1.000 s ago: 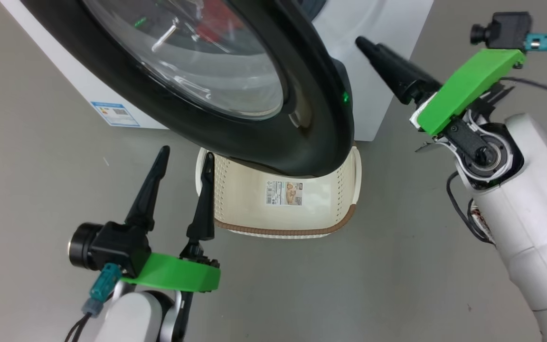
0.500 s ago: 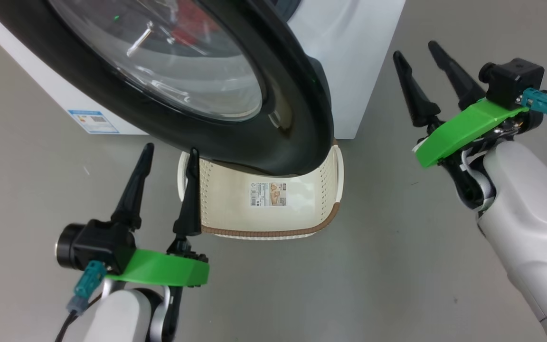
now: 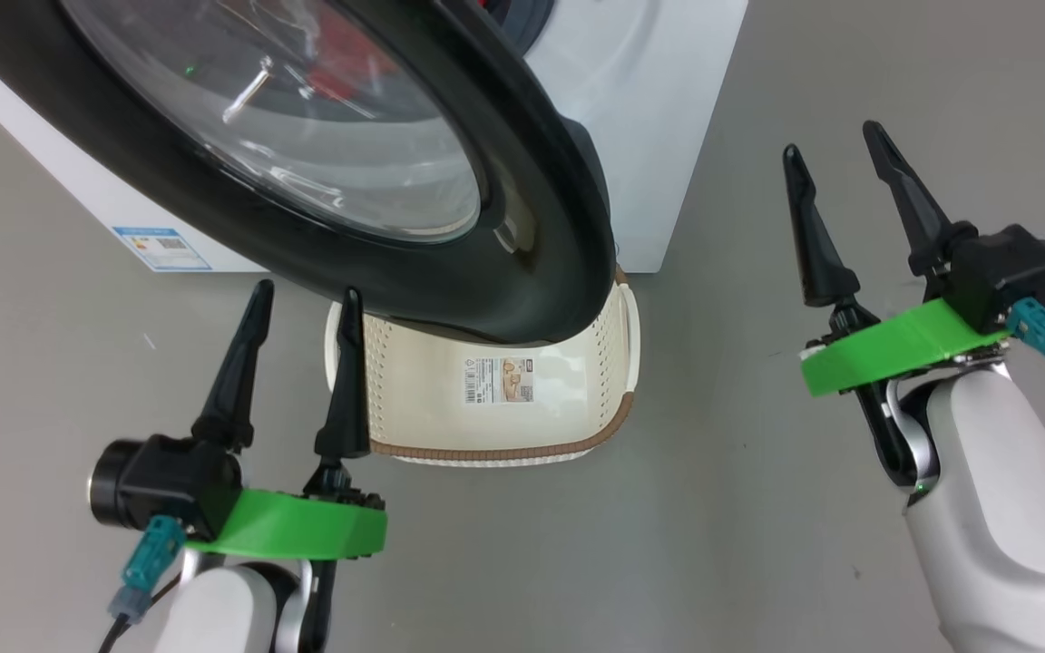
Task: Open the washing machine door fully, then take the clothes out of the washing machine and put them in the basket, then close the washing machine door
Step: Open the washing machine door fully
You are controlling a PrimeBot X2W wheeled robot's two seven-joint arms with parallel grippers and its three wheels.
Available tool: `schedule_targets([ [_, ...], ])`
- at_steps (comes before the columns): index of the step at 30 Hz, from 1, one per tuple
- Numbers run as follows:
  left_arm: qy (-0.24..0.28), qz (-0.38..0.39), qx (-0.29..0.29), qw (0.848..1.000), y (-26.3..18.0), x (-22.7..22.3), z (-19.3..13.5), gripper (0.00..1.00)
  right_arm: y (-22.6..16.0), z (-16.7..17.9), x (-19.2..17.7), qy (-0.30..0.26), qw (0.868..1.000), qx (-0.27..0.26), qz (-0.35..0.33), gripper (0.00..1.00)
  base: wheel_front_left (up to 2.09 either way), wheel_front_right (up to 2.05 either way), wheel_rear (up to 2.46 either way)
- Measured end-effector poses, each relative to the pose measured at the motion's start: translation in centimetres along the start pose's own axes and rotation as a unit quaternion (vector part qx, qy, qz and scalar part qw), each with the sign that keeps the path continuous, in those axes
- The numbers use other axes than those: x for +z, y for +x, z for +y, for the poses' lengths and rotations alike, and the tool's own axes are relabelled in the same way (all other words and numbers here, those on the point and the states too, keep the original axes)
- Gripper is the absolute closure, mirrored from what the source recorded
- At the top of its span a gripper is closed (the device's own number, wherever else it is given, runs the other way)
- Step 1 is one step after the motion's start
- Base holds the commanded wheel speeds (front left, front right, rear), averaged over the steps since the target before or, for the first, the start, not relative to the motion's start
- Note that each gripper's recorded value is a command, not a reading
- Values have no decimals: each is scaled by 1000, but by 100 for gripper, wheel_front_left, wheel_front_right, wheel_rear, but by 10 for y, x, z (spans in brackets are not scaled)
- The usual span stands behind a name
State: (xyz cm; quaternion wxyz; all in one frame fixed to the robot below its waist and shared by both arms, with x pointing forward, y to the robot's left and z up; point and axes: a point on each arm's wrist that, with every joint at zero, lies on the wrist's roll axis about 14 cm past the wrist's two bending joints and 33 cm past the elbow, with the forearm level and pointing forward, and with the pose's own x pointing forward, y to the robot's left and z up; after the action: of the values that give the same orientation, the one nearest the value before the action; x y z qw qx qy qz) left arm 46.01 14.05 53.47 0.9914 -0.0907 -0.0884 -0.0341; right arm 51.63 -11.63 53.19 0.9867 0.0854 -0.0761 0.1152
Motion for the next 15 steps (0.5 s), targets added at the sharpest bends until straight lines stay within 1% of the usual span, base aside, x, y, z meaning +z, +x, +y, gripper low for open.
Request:
schedule_targets([
  [6, -1, -3, -2, 1000, -2, 2, -2, 0, -14, -6, 6, -21, 1000, -10, -11, 0, 0, 0, 0],
  [15, -1, -7, -1, 1000, -2, 4, -3, 0, -40, -6, -14, -1, 1000, -19, 17, 0, 0, 0, 0],
])
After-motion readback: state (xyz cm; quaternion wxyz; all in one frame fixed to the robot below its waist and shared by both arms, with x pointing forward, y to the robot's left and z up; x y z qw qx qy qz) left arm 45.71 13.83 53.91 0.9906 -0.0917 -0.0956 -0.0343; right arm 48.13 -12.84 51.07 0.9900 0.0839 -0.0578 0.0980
